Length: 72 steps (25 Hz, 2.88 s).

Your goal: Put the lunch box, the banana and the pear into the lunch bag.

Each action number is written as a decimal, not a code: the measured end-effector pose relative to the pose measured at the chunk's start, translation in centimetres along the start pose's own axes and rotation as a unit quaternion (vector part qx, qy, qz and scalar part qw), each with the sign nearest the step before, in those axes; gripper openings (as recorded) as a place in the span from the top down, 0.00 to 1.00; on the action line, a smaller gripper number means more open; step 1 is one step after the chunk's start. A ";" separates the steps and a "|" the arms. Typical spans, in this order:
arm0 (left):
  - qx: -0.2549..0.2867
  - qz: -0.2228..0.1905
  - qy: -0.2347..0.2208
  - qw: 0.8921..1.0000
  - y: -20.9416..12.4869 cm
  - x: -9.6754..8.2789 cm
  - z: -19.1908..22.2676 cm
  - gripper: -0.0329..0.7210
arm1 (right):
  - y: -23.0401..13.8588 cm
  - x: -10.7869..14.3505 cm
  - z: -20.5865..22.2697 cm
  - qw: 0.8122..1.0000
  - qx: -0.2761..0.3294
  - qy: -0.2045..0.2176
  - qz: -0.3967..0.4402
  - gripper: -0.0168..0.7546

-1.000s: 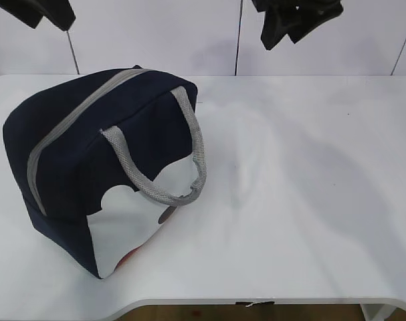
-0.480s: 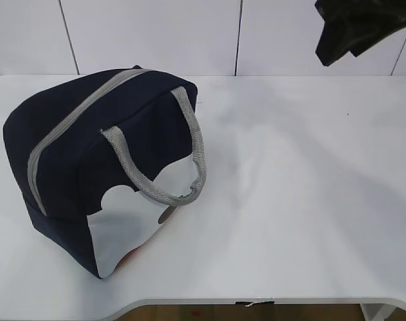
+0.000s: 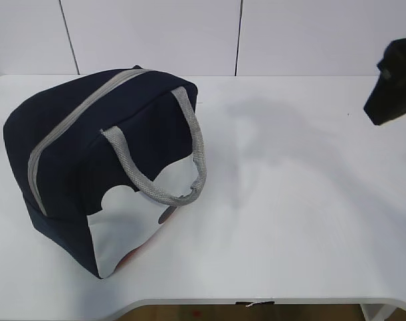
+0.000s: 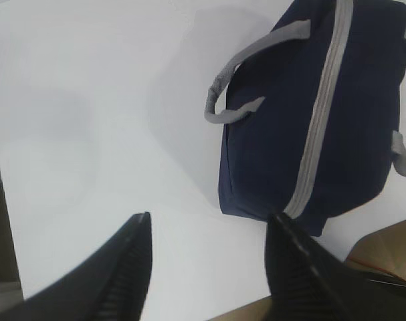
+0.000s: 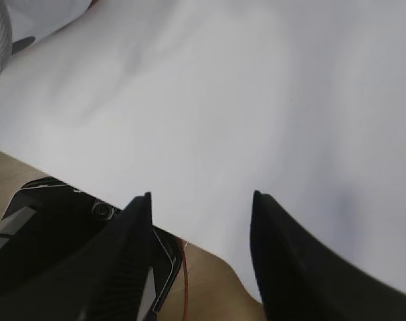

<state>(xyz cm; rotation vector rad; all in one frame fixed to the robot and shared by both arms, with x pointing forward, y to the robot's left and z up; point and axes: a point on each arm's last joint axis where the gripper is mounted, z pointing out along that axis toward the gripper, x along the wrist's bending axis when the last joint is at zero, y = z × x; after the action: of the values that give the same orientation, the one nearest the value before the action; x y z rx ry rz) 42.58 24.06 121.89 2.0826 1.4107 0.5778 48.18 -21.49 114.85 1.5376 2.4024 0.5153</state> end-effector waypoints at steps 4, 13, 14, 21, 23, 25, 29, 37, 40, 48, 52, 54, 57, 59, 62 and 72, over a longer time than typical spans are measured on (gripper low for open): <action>-0.018 0.000 0.001 1.000 -2.8 -0.2 -2.1 0.43 | -2.4 0.3 -1.6 1.000 -0.015 -0.002 -0.001 0.47; -0.083 0.001 0.010 0.997 -9.0 -0.5 -6.9 0.50 | -7.1 1.0 -7.4 0.994 -0.111 -0.012 -0.004 0.47; -0.092 0.002 0.014 0.996 -9.6 -0.5 -7.4 0.52 | -7.8 1.1 -8.1 0.992 -0.122 -0.013 -0.004 0.47; -0.145 0.002 0.023 0.989 -14.0 -0.7 -9.8 0.59 | -13.4 1.7 -10.1 0.985 -0.174 -0.021 -0.006 0.47; -0.159 0.003 0.031 0.987 -15.2 -0.6 -10.3 0.59 | -15.3 1.9 -9.9 0.983 -0.180 -0.023 -0.007 0.47; -0.169 0.004 0.040 0.985 -16.4 -0.6 -10.6 0.59 | -16.7 2.0 -9.5 0.983 -0.182 -0.023 -0.007 0.47; -0.178 0.004 0.046 0.983 -18.5 -0.6 -10.3 0.60 | -19.5 2.4 -8.5 0.982 -0.189 -0.016 -0.006 0.47; -0.133 0.005 0.041 0.990 -22.6 -0.9 -6.0 0.62 | -24.6 2.8 -5.2 0.980 -0.196 -0.020 -0.007 0.47; -0.140 0.001 0.017 0.990 -24.1 -1.4 -4.9 0.63 | -26.1 2.9 -4.1 0.979 -0.202 -0.022 -0.007 0.47; -0.178 -0.005 -0.007 0.984 -25.9 -2.0 -2.8 0.64 | -29.0 3.0 -2.0 0.963 -0.268 -0.034 -0.009 0.47; -0.161 -0.006 -0.009 0.987 -26.2 -2.1 -1.1 0.64 | -28.7 3.0 -1.5 0.960 -0.278 -0.033 -0.001 0.47; -0.162 -0.006 -0.009 0.987 -26.2 -2.0 -0.9 0.64 | -28.6 3.0 -1.5 0.959 -0.282 -0.034 0.000 0.47; -0.166 -0.006 -0.009 0.986 -26.1 -2.0 -0.9 0.64 | -28.7 3.0 -1.5 0.959 -0.282 -0.033 0.001 0.47; -0.166 -0.006 -0.009 0.986 -26.1 -2.0 -0.9 0.64 | -28.7 3.0 -1.5 0.959 -0.282 -0.033 0.002 0.47; -0.166 -0.006 -0.009 0.986 -26.1 -2.0 -0.9 0.64 | -28.7 3.0 -1.5 0.959 -0.282 -0.033 0.002 0.47; -0.169 -0.021 0.010 0.985 -26.1 -2.1 -1.0 0.64 | -28.6 3.0 -1.5 0.958 -0.281 -0.051 0.023 0.47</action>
<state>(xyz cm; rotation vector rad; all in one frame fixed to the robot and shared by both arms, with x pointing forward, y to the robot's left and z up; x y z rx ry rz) 23.05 30.05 105.44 1.7791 1.2639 0.7655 22.79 -29.96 104.17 1.3215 1.9109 0.9961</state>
